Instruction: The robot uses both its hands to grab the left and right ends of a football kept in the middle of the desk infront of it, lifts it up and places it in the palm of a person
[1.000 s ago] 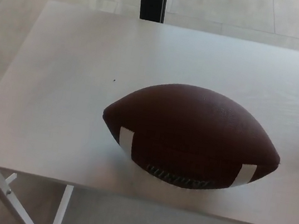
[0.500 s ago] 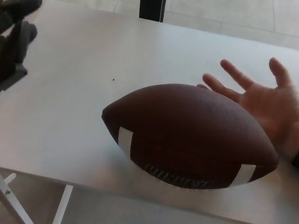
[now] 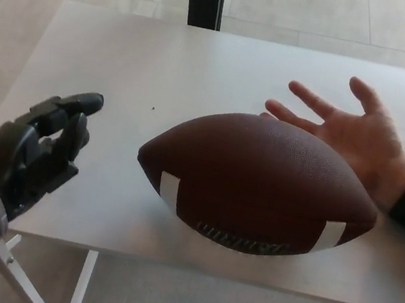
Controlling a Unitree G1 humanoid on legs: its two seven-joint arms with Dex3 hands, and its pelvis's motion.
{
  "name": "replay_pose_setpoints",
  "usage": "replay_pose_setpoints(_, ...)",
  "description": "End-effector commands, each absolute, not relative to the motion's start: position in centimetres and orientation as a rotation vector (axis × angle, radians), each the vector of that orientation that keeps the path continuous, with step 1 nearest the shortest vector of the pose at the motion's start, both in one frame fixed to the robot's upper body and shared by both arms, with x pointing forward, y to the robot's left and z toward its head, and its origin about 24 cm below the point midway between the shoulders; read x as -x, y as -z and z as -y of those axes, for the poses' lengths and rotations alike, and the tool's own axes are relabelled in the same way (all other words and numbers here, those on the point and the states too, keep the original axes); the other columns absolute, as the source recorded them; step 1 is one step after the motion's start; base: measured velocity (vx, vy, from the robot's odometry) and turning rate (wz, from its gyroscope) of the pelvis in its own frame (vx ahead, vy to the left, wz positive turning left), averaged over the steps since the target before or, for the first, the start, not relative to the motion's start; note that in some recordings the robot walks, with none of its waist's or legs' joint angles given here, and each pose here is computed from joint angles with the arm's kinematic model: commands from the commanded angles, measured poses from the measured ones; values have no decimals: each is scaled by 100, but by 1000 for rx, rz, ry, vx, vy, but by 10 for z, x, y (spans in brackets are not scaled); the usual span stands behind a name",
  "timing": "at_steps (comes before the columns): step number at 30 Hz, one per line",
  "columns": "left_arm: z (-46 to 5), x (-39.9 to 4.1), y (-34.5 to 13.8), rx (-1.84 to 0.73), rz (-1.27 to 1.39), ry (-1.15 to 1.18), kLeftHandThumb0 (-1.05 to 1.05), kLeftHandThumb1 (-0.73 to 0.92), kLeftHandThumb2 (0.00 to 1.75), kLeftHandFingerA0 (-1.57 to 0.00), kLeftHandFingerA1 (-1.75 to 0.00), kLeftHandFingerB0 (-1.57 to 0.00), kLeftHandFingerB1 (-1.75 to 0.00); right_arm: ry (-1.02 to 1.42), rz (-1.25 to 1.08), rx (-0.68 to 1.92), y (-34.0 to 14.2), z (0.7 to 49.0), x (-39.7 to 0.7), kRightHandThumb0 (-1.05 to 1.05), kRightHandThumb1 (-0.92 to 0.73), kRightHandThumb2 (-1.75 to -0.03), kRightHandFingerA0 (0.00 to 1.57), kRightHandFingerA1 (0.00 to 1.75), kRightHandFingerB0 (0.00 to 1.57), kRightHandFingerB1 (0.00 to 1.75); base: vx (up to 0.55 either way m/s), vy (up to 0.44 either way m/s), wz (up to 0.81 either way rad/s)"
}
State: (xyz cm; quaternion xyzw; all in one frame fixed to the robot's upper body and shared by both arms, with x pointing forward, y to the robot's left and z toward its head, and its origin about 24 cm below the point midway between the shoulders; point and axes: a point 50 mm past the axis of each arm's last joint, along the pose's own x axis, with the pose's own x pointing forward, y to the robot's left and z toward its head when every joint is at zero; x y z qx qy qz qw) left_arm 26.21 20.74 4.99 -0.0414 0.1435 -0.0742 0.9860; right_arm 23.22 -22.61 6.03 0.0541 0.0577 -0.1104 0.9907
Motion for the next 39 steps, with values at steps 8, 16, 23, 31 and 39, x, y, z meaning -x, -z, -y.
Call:
replay_pose_setpoints(8,-165,-277,-31,153,-323,104,-81,92,75,-40,-66,-24,-42,235,-183,-141,-44,197,-234,-85,-91,-68,54,57,38,32,0,0,0)
replay_pose_setpoints(16,-138,-289,-35,225,-320,83,-84,92,83,-39,-68,-23,-39,216,-211,-161,-38,178,-235,-84,-92,-69,53,61,38,32,0,0,0)
replay_pose_setpoints(23,-127,-294,-29,280,-332,43,-91,91,87,-36,-72,-20,-44,211,-206,-199,-40,167,-242,-88,-76,-115,52,67,37,48,0,0,0)
replay_pose_setpoints(31,-100,-287,-19,514,-399,13,-89,84,124,-49,-78,-1,-28,228,-189,-261,-45,155,-249,-85,-74,-114,58,69,35,49,0,0,0)
replay_pose_setpoints(39,-39,-278,-19,649,-479,87,-98,92,130,-36,-72,0,-3,80,-93,-395,-71,121,-263,-86,-72,-111,47,61,21,46,0,0,0)
